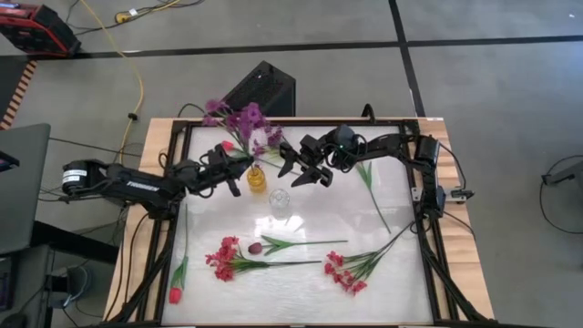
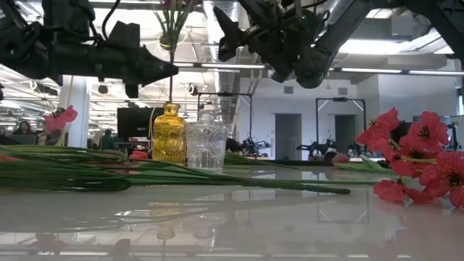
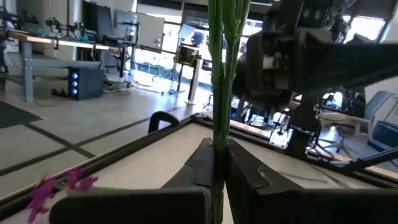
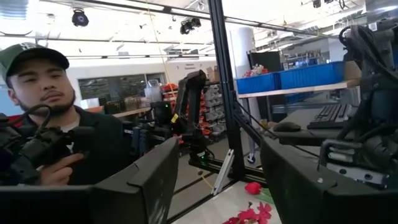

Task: Sort flowers into vase by color
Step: Put the bottom violet flowers into the yellow vase

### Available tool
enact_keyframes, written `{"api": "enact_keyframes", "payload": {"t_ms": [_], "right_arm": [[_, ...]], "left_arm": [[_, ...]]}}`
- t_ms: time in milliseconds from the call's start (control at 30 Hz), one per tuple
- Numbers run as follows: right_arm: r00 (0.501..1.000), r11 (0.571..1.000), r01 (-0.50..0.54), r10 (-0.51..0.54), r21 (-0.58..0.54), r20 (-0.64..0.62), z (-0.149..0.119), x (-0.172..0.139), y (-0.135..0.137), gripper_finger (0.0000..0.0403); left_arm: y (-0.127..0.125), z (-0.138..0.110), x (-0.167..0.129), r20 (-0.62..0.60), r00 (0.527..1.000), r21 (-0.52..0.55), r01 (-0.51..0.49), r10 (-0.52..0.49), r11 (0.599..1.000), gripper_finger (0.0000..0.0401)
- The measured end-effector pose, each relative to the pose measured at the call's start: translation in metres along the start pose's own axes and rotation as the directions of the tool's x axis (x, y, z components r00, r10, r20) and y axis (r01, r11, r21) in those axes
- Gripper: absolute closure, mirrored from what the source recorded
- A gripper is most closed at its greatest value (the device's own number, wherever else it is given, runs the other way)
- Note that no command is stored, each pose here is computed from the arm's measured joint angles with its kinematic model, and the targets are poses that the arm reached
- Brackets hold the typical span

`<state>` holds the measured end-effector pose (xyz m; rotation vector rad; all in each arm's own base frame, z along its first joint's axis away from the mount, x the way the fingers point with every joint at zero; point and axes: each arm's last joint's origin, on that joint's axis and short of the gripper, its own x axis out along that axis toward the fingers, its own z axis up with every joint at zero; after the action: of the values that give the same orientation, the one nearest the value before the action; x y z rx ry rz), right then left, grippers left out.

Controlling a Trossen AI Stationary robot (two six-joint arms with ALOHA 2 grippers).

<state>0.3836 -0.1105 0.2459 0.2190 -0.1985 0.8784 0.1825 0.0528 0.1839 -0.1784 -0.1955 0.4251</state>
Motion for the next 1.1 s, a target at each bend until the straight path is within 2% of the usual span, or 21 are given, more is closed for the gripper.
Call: {"api": "enact_keyframes", "payload": {"t_ms": [567,1100], "right_arm": [[1.0,1.0,-0.015,0.015,-0.021,-0.005,-0.002,0.004,0.002,0.0173],[1.0,1.0,-0.023,0.023,-0.015,-0.007,-0.002,0.007,0.003,0.0173]], "left_arm": [[0.001,-0.001,-0.002,0.007,1.0,0.049,-0.03,0.029,0.998,0.0399],[-0.004,-0.019,0.004,-0.023,1.0,0.043,-0.008,0.009,0.999,0.0399]]}}
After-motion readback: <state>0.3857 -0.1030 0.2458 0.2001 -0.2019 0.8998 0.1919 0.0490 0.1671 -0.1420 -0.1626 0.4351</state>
